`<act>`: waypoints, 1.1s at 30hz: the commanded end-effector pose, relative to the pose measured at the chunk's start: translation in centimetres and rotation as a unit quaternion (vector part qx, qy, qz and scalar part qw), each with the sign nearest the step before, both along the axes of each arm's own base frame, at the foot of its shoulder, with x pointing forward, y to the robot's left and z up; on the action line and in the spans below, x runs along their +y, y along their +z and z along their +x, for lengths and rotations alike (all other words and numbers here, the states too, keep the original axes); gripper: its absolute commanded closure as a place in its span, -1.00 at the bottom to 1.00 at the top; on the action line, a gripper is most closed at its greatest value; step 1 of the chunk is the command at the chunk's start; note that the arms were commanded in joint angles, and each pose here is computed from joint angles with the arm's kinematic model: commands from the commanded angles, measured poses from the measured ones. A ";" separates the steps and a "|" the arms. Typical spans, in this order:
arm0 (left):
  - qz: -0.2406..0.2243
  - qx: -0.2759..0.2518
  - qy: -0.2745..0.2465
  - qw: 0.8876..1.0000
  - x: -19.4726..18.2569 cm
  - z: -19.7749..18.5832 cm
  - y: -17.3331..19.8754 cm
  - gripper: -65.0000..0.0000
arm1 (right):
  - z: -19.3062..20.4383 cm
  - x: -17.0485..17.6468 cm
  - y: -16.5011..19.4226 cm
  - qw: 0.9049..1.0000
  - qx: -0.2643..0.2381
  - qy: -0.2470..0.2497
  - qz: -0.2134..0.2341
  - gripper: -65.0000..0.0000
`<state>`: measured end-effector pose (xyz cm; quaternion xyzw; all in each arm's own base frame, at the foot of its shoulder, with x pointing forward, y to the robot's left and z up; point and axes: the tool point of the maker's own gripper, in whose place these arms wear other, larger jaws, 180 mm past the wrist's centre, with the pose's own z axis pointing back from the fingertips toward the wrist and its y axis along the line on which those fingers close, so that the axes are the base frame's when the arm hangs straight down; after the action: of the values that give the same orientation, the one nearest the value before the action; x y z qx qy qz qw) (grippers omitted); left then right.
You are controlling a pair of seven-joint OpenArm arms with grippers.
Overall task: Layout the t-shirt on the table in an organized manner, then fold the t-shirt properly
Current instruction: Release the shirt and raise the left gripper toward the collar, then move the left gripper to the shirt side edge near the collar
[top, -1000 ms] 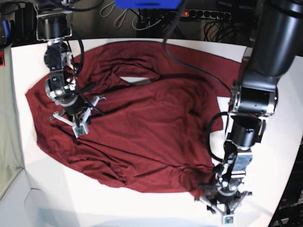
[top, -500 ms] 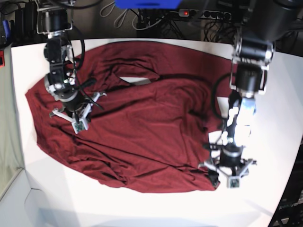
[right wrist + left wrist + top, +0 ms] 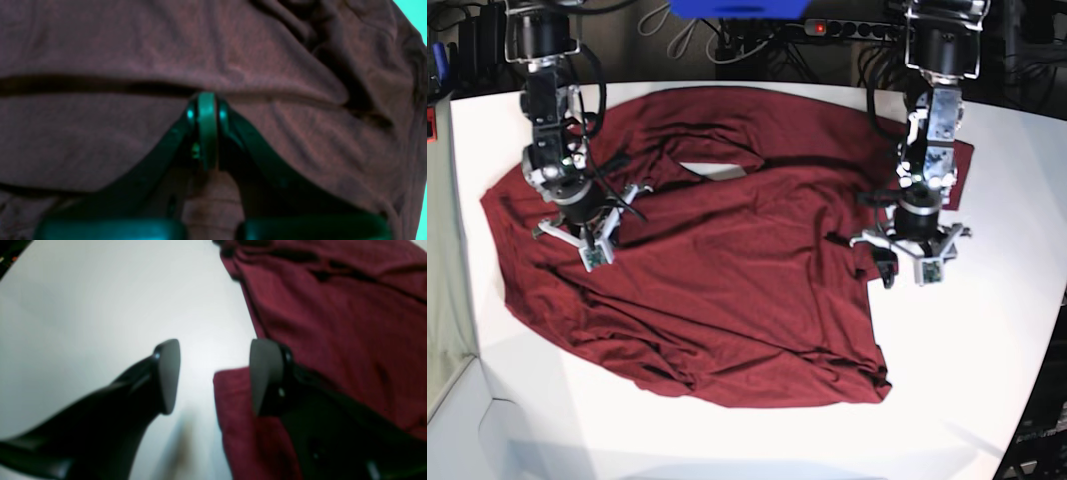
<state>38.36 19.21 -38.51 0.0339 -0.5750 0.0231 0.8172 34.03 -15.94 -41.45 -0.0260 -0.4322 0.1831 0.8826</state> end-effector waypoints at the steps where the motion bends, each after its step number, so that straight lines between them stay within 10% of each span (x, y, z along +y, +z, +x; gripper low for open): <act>1: 0.007 -0.031 -0.001 0.999 0.3 0.8 1.8 0.00 | 0.9 -0.1 1.4 1.000 -0.026 -0.001 0.005 1.00; 15: -0.003 0.051 0.014 0.999 0.3 -1.6 -4.6 0.00 | 0.4 0.2 2.0 0.999 -0.034 0.004 0.004 1.00; 23: -0.010 0.070 0.022 0.997 0.3 -3.8 -6.1 1.00 | 0.4 0.2 2.0 0.999 -0.034 0.004 0.003 1.00; 33: -0.115 0.030 0.175 0.977 8.9 -9.2 -4.1 1.00 | 0.3 0.0 1.9 0.999 -0.032 0.004 0.001 1.00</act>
<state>28.86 27.82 -42.99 0.0383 -0.5274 0.2282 0.8175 33.31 -15.77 -41.00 -0.0268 -0.4365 0.1872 0.8796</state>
